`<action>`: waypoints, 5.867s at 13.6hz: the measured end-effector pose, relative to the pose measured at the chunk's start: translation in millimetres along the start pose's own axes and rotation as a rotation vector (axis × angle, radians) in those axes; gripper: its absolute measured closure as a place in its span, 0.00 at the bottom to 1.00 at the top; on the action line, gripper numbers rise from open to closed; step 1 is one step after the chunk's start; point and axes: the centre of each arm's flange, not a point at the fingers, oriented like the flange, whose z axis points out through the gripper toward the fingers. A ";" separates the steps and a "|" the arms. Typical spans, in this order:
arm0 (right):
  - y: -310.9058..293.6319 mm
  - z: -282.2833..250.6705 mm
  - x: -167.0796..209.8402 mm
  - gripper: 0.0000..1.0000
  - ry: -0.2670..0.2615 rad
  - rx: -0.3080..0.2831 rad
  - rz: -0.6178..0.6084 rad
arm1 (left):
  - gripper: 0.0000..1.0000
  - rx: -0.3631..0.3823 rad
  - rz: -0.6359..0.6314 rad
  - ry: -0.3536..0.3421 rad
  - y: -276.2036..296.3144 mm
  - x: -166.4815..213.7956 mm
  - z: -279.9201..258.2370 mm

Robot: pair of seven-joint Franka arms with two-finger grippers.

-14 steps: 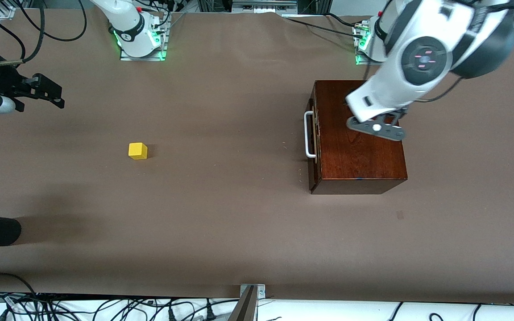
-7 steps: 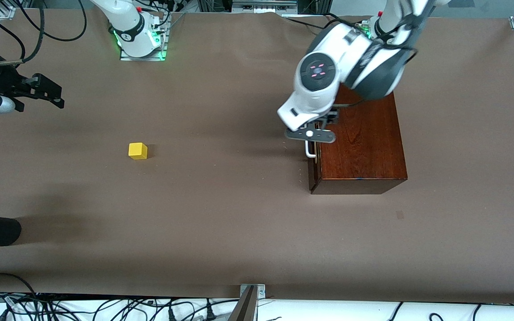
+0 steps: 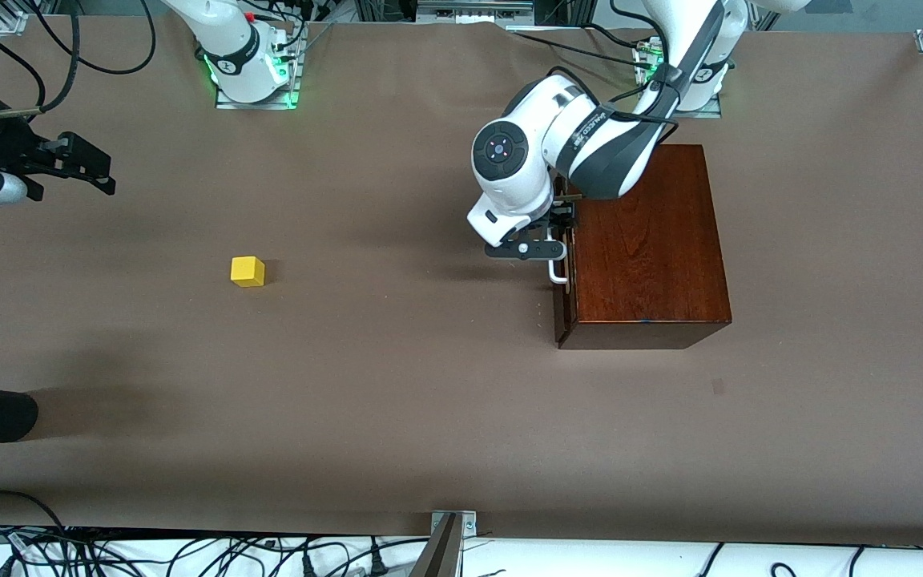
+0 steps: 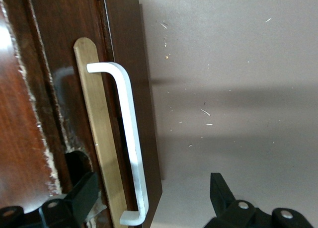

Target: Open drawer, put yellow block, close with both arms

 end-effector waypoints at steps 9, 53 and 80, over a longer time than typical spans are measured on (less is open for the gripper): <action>-0.6 0.0 0.0 0.00 0.000 0.000 -0.001 | 0.00 0.023 -0.034 0.057 15.9 5.7 33.3; -17.2 140.5 73.2 0.00 -0.154 0.020 -0.066 | 0.00 -0.178 -0.033 0.099 -376.2 42.5 -168.7; -41.4 415.5 -32.9 0.00 -0.058 0.003 0.024 | 0.00 -0.168 0.072 0.174 -440.8 -9.6 -157.4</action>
